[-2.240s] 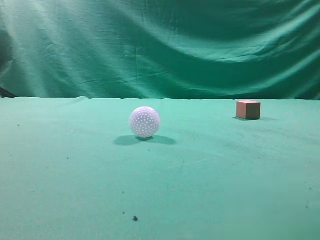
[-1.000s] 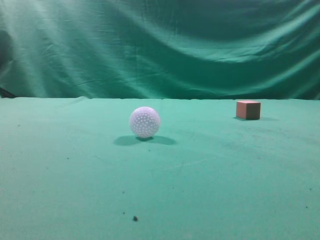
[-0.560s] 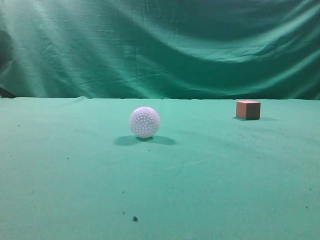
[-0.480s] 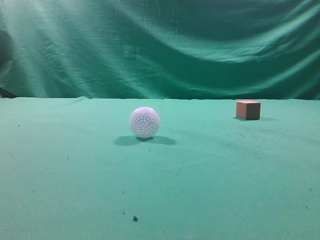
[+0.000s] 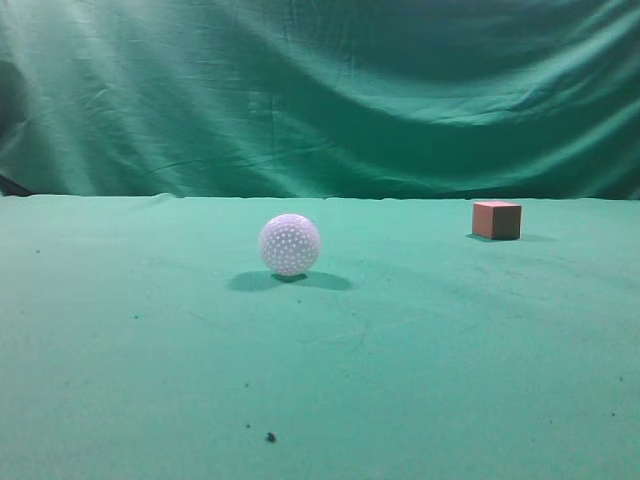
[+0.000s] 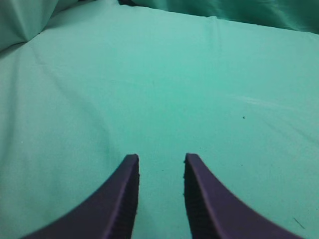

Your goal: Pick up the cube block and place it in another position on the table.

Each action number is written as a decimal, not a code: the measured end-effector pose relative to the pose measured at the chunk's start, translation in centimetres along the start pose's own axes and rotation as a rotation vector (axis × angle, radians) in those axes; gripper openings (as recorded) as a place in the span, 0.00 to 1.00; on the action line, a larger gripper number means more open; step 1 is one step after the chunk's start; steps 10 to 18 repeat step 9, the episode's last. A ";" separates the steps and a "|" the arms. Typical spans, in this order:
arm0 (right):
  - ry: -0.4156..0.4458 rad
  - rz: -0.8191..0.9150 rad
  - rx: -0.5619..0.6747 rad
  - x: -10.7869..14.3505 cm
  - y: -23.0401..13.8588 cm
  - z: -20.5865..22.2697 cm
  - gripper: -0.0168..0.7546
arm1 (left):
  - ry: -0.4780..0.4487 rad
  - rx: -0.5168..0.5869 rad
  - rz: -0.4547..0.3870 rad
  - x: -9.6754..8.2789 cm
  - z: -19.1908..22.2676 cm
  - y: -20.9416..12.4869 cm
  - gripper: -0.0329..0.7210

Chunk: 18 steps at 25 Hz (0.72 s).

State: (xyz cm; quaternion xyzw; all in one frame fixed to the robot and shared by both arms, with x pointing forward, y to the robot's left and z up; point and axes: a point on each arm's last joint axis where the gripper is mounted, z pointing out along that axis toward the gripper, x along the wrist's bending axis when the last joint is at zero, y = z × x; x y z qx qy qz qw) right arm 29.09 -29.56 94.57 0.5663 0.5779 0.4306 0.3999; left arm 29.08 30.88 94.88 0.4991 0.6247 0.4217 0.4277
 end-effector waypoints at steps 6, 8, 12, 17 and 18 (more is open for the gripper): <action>0.000 0.000 0.000 0.0 0.0 0.0 0.02 | 0.000 0.000 0.000 0.0 0.0 0.0 0.39; 0.000 0.000 0.001 0.0 0.0 0.0 0.02 | 0.000 0.000 0.000 0.0 0.0 0.0 0.39; 0.000 0.000 0.001 0.0 0.0 0.0 0.02 | 0.000 0.000 0.000 0.0 0.0 0.0 0.39; 0.000 0.000 0.001 0.0 0.0 0.0 0.02 | 0.000 0.000 0.000 0.0 0.0 0.0 0.39; 0.000 0.000 0.001 0.0 0.0 0.0 0.02 | 0.000 0.000 0.000 0.0 0.0 0.0 0.39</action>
